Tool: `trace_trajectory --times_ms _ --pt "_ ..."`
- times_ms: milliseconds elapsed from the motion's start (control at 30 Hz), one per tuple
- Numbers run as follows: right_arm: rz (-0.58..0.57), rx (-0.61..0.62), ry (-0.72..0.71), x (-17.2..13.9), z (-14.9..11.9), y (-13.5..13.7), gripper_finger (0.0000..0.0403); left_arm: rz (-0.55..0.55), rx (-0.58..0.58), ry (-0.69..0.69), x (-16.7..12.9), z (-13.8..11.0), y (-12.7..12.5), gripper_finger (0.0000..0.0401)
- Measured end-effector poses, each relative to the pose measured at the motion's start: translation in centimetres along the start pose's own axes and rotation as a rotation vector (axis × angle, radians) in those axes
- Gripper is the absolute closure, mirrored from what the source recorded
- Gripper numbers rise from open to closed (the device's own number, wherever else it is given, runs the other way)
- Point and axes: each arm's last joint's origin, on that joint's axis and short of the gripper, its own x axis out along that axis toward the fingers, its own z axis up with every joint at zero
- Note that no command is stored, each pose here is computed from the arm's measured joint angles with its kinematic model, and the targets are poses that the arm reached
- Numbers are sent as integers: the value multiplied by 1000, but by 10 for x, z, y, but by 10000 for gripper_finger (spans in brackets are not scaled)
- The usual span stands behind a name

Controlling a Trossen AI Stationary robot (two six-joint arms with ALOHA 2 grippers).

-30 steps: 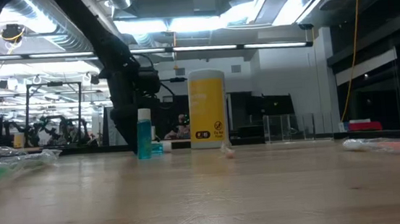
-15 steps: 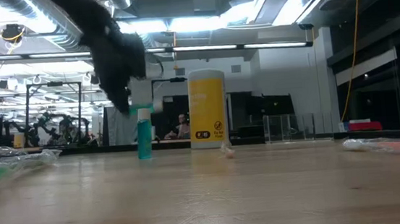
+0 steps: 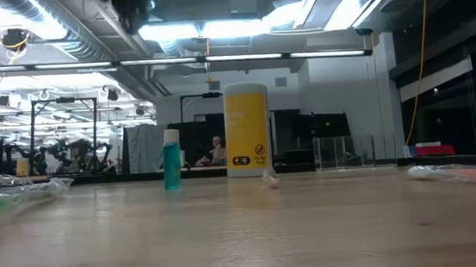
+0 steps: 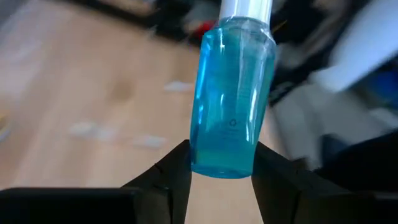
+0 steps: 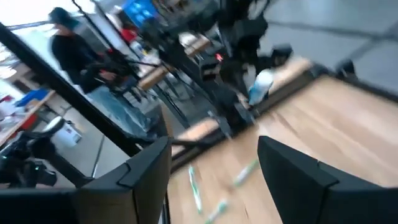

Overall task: Pick & Place toothbrushing station
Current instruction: Put the top blue mouthwash into the transparent organizer

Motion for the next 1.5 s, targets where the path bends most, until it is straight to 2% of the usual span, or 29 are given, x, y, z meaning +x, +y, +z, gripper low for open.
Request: trace_trajectory --times_ms 100,200,367,467,600,733,833,933,1200,1500 --pt "104 -78 -4 13 5 1 160 -113 -40 -35 7 7 -15 265" --pt "190 -133 35 26 7 -2 160 -217 -103 -4 18 8 -23 265" --pt "263 -249 95 39 6 -10 160 -394 -194 106 36 5 -32 264" --pt "289 -325 114 44 8 -10 160 -464 -239 169 47 3 -35 264" --pt "343 -551 144 57 6 -2 160 -545 -278 211 64 5 -37 264" --pt "320 -715 241 77 -4 3 160 -632 -296 229 82 11 -40 264" --pt "245 -729 285 88 -5 3 160 -669 -313 248 93 12 -42 264" --pt "233 -710 286 94 -2 6 160 -683 -324 270 102 10 -44 264" --pt "293 -641 336 105 -9 9 160 -685 -326 292 115 6 -44 264" --pt "346 -633 340 113 -14 12 160 -697 -316 255 114 12 -45 264"
